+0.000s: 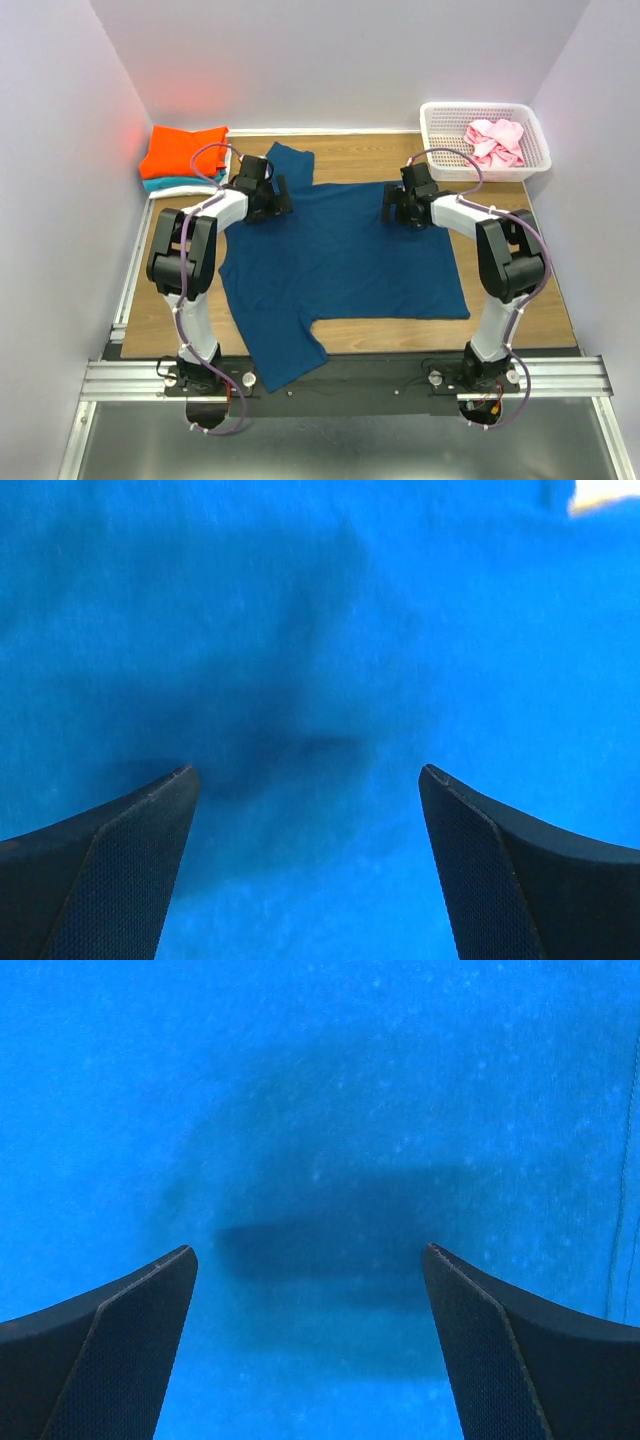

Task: Fold and stack the t-shirts
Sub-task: Flatten the tshirt out, then fold the tshirt

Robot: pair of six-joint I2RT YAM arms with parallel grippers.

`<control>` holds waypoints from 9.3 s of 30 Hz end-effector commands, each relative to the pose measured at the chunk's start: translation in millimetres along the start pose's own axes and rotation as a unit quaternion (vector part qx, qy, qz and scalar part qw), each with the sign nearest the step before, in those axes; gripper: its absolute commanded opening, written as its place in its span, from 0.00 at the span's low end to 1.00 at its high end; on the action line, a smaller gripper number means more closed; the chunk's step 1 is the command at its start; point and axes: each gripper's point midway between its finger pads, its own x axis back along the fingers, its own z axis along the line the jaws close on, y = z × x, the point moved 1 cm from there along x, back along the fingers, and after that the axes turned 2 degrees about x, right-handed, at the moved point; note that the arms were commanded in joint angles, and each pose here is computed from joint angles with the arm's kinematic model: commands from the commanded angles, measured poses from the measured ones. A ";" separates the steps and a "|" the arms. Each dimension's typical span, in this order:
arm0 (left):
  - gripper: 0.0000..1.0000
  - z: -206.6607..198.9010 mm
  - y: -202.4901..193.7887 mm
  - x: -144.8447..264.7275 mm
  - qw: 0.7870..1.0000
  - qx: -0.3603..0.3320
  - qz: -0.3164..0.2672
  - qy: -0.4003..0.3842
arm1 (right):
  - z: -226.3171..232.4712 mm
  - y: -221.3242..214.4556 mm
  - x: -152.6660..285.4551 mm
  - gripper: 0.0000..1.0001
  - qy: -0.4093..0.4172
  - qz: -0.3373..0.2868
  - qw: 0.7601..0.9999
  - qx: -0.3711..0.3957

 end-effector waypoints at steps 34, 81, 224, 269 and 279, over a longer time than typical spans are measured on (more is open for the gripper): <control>0.98 -28.4 70.9 60.6 0.996 -0.002 -0.089 0.007 | 11.0 82.6 44.6 1.00 0.000 -0.113 0.993 -0.029; 0.74 0.9 -311.2 185.8 0.970 0.036 0.212 0.111 | -13.7 33.2 81.6 1.00 -0.020 -0.110 0.991 -0.073; 0.00 -47.5 -8.6 165.8 0.974 -0.056 -0.213 0.059 | -65.9 -14.2 101.8 0.10 -0.162 -0.069 0.966 -0.191; 0.71 -17.9 56.5 45.3 0.979 -0.083 -0.163 0.092 | -83.8 38.2 20.0 0.60 -0.227 -0.050 0.955 -0.183; 0.98 -25.5 49.6 72.9 0.983 -0.038 -0.173 0.047 | -61.5 48.8 55.6 1.00 -0.141 -0.052 0.978 -0.147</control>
